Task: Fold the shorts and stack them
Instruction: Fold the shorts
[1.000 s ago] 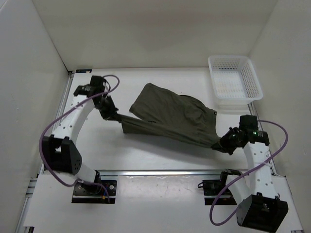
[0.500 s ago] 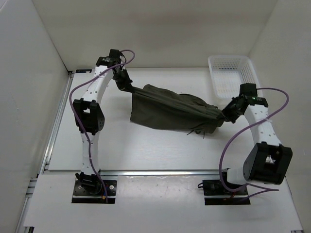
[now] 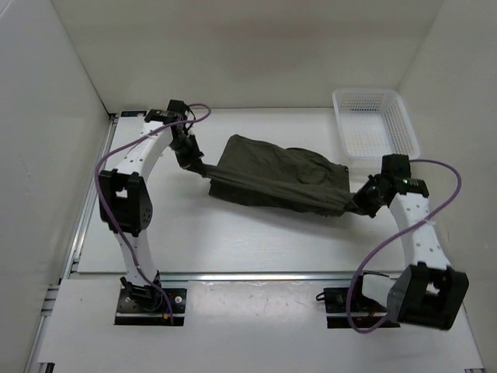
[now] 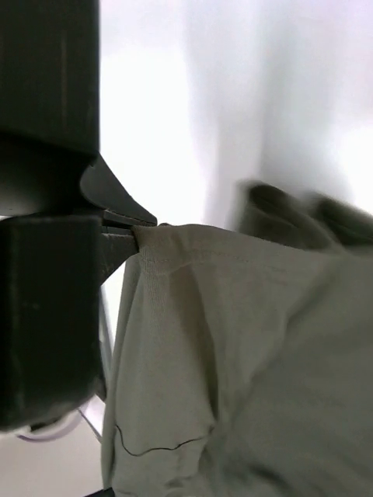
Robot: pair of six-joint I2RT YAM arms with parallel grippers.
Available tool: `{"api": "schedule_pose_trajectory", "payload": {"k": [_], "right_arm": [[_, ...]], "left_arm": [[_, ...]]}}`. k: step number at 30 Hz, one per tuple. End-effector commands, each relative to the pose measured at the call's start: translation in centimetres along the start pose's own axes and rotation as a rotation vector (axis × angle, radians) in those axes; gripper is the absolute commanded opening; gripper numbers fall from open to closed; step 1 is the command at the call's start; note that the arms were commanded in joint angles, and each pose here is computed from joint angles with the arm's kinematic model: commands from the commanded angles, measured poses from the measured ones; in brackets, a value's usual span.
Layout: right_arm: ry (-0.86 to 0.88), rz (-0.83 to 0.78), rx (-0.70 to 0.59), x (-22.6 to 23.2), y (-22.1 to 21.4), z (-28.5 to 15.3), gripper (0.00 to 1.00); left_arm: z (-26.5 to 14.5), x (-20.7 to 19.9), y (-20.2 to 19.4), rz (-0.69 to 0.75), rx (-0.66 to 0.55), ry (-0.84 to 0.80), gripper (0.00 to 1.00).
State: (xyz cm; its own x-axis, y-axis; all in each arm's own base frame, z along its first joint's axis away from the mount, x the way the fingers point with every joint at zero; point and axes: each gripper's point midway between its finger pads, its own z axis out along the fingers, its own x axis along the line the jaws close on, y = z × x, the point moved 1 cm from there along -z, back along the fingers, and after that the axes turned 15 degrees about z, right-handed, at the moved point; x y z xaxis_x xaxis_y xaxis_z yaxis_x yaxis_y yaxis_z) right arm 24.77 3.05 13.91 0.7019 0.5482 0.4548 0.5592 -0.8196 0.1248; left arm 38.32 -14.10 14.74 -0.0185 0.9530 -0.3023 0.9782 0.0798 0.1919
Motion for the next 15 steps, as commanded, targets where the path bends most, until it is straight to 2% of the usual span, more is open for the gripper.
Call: {"api": "schedule_pose_trajectory", "payload": {"k": [1,2,8,15], "right_arm": [[-0.124,-0.004,0.005,-5.6,-2.9,-1.6,0.0],[-0.127,0.009,0.019,-6.2,-3.8,-1.8,0.0],[-0.126,0.052,0.095,-9.3,-8.6,-3.9,0.0],[-0.119,0.049,0.083,-10.5,-10.1,-6.0,0.0]], "left_arm": [[-3.8,4.3,-1.6,0.007,-0.115,0.155,0.1],[-3.7,5.1,-4.1,-0.026,-0.084,0.176,0.1],[-4.4,7.2,-11.3,-0.113,-0.058,0.179,0.1],[-6.9,8.0,-15.0,-0.142,-0.076,0.21,0.1]]}}
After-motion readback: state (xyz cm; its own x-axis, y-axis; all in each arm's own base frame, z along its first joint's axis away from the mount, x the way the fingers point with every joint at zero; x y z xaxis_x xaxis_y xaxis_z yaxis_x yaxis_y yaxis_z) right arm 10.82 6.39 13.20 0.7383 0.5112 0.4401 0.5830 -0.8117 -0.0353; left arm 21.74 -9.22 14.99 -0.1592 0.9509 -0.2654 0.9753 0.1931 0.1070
